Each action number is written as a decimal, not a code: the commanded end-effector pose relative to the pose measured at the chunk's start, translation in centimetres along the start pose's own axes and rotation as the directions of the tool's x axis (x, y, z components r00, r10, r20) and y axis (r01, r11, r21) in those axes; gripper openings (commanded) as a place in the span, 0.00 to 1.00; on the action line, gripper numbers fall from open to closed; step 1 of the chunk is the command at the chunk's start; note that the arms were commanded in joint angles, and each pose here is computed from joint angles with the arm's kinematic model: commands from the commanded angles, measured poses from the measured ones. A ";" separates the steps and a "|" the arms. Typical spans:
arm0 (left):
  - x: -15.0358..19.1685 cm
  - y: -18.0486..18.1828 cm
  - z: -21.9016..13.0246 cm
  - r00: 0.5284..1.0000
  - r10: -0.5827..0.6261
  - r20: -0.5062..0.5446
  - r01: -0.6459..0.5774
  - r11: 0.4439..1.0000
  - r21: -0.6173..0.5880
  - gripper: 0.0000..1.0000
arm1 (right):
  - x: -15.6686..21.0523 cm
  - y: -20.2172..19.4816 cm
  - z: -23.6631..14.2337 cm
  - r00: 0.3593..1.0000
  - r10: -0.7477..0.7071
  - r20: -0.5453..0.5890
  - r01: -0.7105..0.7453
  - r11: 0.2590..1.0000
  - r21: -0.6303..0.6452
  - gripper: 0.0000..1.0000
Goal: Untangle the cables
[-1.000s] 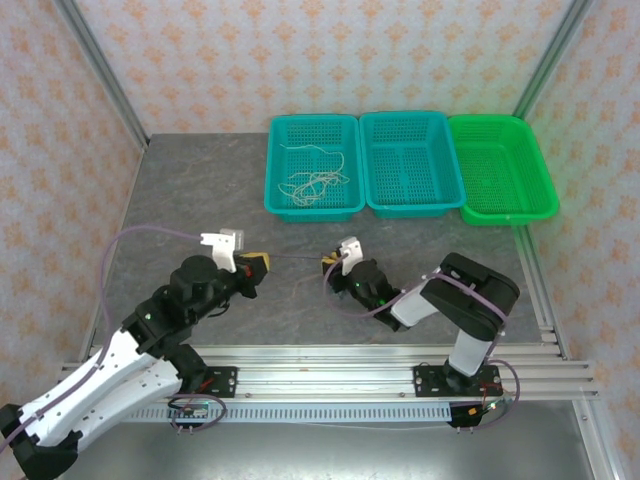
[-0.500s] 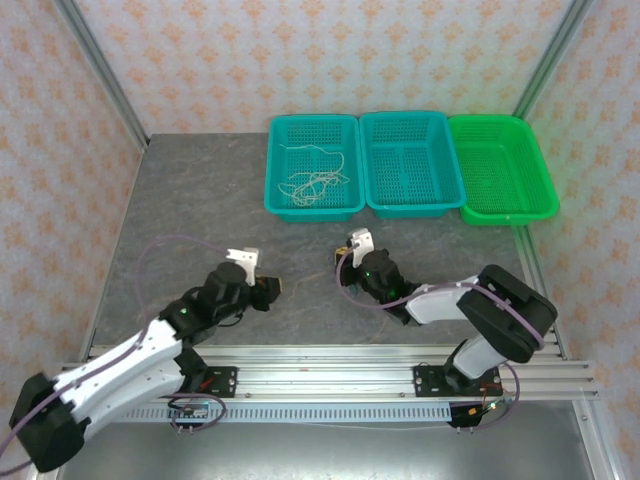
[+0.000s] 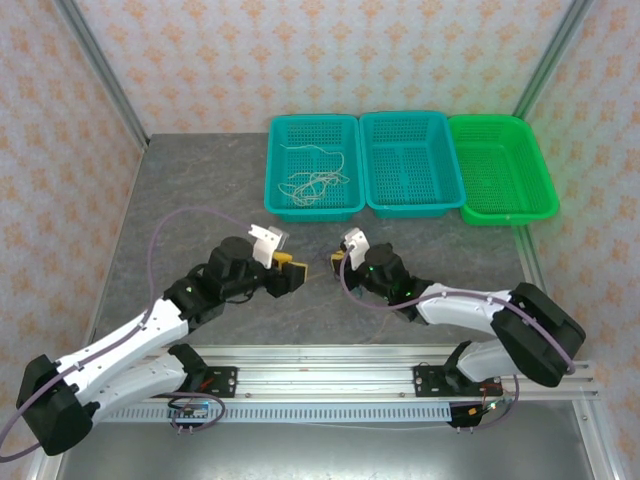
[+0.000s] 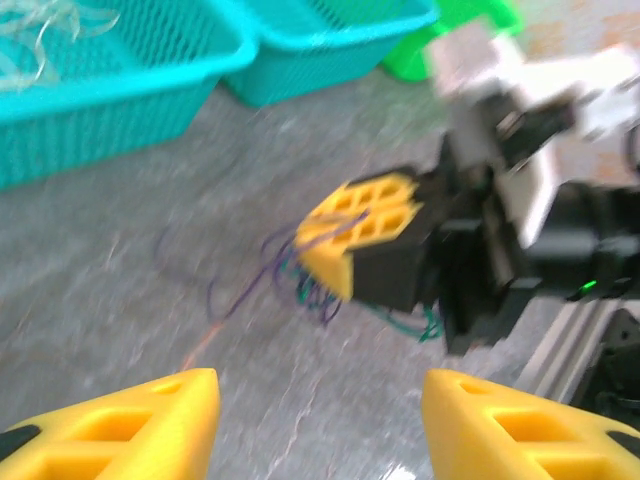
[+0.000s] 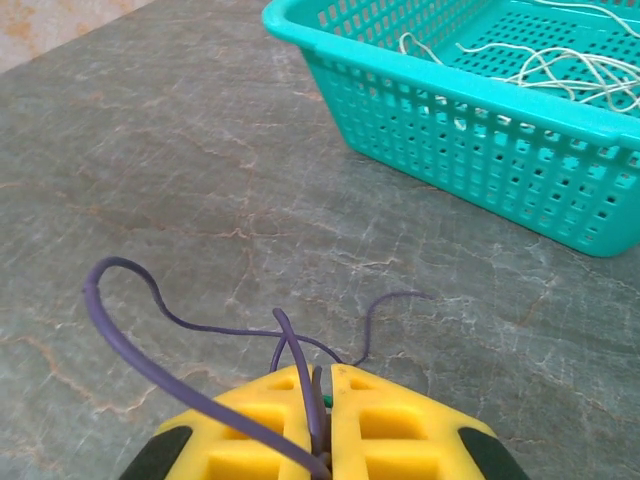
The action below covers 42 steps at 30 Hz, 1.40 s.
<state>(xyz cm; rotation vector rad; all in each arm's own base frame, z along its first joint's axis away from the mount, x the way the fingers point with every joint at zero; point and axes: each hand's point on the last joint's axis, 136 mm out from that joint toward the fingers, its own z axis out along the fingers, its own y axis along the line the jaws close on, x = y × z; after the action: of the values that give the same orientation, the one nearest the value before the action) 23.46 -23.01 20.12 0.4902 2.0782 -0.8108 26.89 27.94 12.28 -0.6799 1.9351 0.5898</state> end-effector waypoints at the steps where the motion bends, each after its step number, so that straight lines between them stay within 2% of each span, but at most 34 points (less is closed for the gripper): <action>1: 0.0 -2.0 1.0 0.995 0.094 -0.024 -0.091 0.989 0.115 0.56 | -1.0 1.2 -0.9 1.000 -0.029 0.013 0.029 0.998 -0.064 0.00; 6: -0.8 -5.3 2.8 0.993 0.111 -0.047 -0.092 0.948 0.305 0.57 | -1.3 2.8 -1.8 1.000 -0.016 0.008 0.017 0.987 -0.158 0.00; 10: -0.5 -5.1 4.8 0.988 0.107 -0.108 -0.070 0.950 0.304 0.56 | -1.5 4.1 -2.4 1.000 -0.002 -0.010 0.000 0.973 -0.231 0.00; 11: -0.7 -4.7 5.0 0.989 0.103 -0.102 -0.070 0.955 0.288 0.51 | -1.4 4.2 -2.4 1.000 0.003 -0.019 -0.007 0.971 -0.240 0.00; 15: -1.7 -3.6 5.2 0.995 0.078 -0.058 -0.064 0.975 0.213 0.10 | -1.1 3.6 -2.4 0.999 0.024 -0.036 -0.031 0.978 -0.207 0.00; 16: -1.8 -3.4 5.1 0.996 0.073 -0.055 -0.061 0.979 0.195 0.05 | -1.0 3.5 -2.4 0.999 0.025 -0.039 -0.032 0.980 -0.198 0.00; 21: -1.5 -3.1 4.7 0.995 0.077 -0.057 -0.065 0.982 0.178 0.00 | -0.8 3.0 -2.3 0.999 0.035 -0.032 -0.040 0.985 -0.170 0.00; 24: -1.3 -3.0 4.5 0.995 0.077 -0.055 -0.067 0.983 0.172 0.00 | -0.8 2.9 -2.3 0.999 0.034 -0.026 -0.038 0.985 -0.166 0.00; 25: -1.3 -2.9 4.4 0.995 0.080 -0.057 -0.069 0.983 0.171 0.03 | -0.9 2.9 -2.3 0.999 0.034 -0.020 -0.037 0.985 -0.169 0.00; 26: -1.2 -2.9 4.4 0.995 0.082 -0.058 -0.071 0.983 0.171 0.12 | -1.0 2.9 -2.3 0.999 0.035 -0.016 -0.037 0.985 -0.168 0.00; 28: -1.0 -3.0 4.4 0.993 0.097 -0.065 -0.084 0.980 0.180 0.35 | -1.1 3.0 -2.4 0.999 0.035 -0.015 -0.037 0.984 -0.176 0.00; 31: -0.2 -3.2 4.4 0.984 0.152 -0.094 -0.131 0.971 0.200 0.52 | -1.0 3.2 -2.5 0.999 0.034 -0.015 -0.036 0.981 -0.189 0.00; 34: 0.8 -3.2 4.9 0.973 0.183 -0.139 -0.150 0.965 0.215 0.56 | -0.8 3.2 -2.5 0.999 0.027 -0.022 -0.031 0.982 -0.188 0.00; 42: -0.2 -3.6 6.7 0.980 0.170 -0.099 -0.142 0.961 0.237 0.62 | -0.9 4.2 -2.6 0.999 0.034 -0.027 -0.040 0.968 -0.247 0.00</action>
<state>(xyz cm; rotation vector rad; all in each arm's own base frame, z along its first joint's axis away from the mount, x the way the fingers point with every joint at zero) 24.40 -29.10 16.73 0.8156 2.1176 -0.9341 22.84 28.95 13.02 -0.8121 1.9722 0.8067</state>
